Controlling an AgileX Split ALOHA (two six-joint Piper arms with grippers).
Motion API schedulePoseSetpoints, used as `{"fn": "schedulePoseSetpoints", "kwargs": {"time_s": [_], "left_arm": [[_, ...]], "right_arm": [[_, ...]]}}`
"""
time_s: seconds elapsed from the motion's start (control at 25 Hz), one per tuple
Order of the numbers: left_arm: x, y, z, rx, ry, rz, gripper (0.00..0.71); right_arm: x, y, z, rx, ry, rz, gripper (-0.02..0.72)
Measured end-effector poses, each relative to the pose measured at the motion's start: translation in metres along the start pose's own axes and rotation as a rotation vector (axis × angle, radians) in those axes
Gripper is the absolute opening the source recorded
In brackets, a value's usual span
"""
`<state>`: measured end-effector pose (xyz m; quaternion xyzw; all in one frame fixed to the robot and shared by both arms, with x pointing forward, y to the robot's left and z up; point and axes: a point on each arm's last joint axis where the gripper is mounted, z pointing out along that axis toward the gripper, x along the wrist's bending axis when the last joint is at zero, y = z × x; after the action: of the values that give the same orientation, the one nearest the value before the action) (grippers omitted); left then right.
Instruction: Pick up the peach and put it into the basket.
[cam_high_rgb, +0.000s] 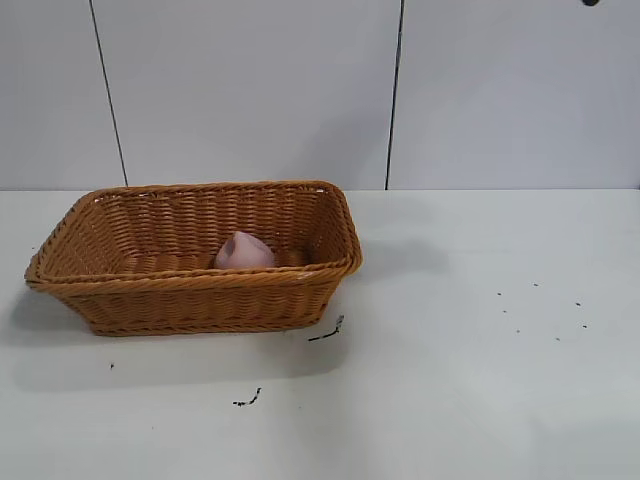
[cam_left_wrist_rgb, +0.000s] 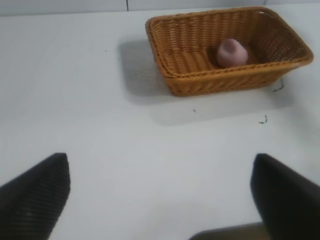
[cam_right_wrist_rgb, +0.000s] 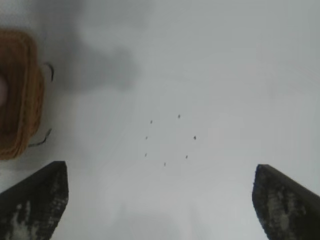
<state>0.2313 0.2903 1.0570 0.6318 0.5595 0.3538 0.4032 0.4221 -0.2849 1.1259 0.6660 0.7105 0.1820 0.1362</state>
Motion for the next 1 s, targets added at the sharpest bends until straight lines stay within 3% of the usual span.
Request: {"fn": "schedulePoseSetpoints", "kwargs": {"time_s": [0.44, 0.76, 1.0], "left_arm": [[0.0, 0.0, 0.0, 0.0, 0.0, 0.0, 0.694], [0.0, 0.0, 0.0, 0.0, 0.0, 0.0, 0.694], [0.0, 0.0, 0.0, 0.0, 0.0, 0.0, 0.694]], "right_arm": [[0.0, -0.155, 0.01, -0.33, -0.005, -0.009, 0.696], [0.001, -0.192, -0.012, -0.619, -0.009, -0.027, 0.696], [0.001, -0.2, -0.016, -0.676, -0.009, -0.03, 0.696]]}}
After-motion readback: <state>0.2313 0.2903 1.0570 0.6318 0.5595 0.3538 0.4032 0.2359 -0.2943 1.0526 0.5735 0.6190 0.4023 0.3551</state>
